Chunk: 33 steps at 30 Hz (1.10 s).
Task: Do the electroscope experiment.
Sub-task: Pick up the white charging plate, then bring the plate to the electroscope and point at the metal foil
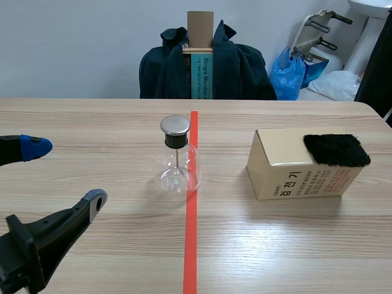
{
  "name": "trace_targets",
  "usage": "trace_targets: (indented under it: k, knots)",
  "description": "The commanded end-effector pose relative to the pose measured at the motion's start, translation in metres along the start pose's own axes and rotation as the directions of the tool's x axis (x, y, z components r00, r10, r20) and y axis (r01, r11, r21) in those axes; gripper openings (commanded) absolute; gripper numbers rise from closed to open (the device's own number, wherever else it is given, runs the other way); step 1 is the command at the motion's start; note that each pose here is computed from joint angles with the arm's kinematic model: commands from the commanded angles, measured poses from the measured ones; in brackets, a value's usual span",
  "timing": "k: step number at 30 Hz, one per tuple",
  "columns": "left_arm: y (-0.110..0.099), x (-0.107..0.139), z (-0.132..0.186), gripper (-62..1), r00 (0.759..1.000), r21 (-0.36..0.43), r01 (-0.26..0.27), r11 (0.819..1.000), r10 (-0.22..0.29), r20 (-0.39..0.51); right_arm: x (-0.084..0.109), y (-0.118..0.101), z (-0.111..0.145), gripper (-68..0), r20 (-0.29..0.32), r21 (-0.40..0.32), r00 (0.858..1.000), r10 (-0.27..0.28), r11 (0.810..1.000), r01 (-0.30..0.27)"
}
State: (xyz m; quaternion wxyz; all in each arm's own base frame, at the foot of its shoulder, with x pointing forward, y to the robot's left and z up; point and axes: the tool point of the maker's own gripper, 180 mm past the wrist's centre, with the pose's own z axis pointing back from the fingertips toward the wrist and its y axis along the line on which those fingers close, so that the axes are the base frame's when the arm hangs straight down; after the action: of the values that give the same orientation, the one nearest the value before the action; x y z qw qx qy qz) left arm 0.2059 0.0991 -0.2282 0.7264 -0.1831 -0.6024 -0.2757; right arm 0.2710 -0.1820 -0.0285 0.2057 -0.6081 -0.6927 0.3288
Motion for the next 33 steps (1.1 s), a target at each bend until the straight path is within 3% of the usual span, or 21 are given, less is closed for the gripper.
trace_targets:
  k: [1, 11, 14, 19, 25, 26, 30, 33]
  knots:
    - [-0.004, 0.009, -0.001, 1.4, 0.999, -0.01, -0.004, 1.0, 0.004, 0.032, -0.004, -0.014, -0.007, -66.7, 0.002, -0.047, 1.0, 0.007, 0.999, -0.007]
    - [-0.004, 0.009, -0.001, 1.4, 0.999, -0.01, -0.004, 1.0, 0.004, 0.032, -0.013, -0.058, -0.018, -66.7, -0.041, -0.158, 0.998, 0.039, 0.986, -0.045]
    - [-0.004, 0.009, -0.001, 1.4, 0.999, -0.01, -0.004, 1.0, 0.004, 0.032, -0.013, -0.058, -0.019, -66.7, -0.04, -0.16, 0.998, 0.037, 0.986, -0.043]
    - [-0.004, 0.009, -0.001, 1.4, 1.0, -0.01, -0.003, 1.0, 0.004, 0.031, -0.007, -0.04, -0.021, -66.7, -0.018, -0.071, 1.0, 0.003, 0.997, -0.005]
    - [-0.003, 0.007, -0.002, 1.4, 1.0, -0.009, 0.007, 1.0, -0.007, 0.018, 0.009, -0.037, -0.028, -66.7, 0.011, -0.084, 0.998, -0.057, 0.995, 0.057]
    - [0.0, 0.004, -0.003, -0.1, 1.0, -0.005, 0.011, 1.0, -0.011, 0.003, 0.012, -0.037, -0.029, -66.7, 0.019, -0.088, 0.998, -0.067, 0.994, 0.068]
    - [0.019, -0.01, -0.01, -22.3, 0.998, 0.027, 0.033, 0.999, -0.032, -0.05, 0.028, -0.036, -0.032, -66.7, 0.081, -0.096, 0.994, -0.074, 0.992, 0.082]
    - [0.035, -0.026, -0.017, -33.6, 0.994, 0.048, 0.04, 0.998, -0.035, -0.106, 0.041, -0.04, -0.035, -66.7, 0.143, -0.117, 0.988, -0.063, 0.99, 0.08]
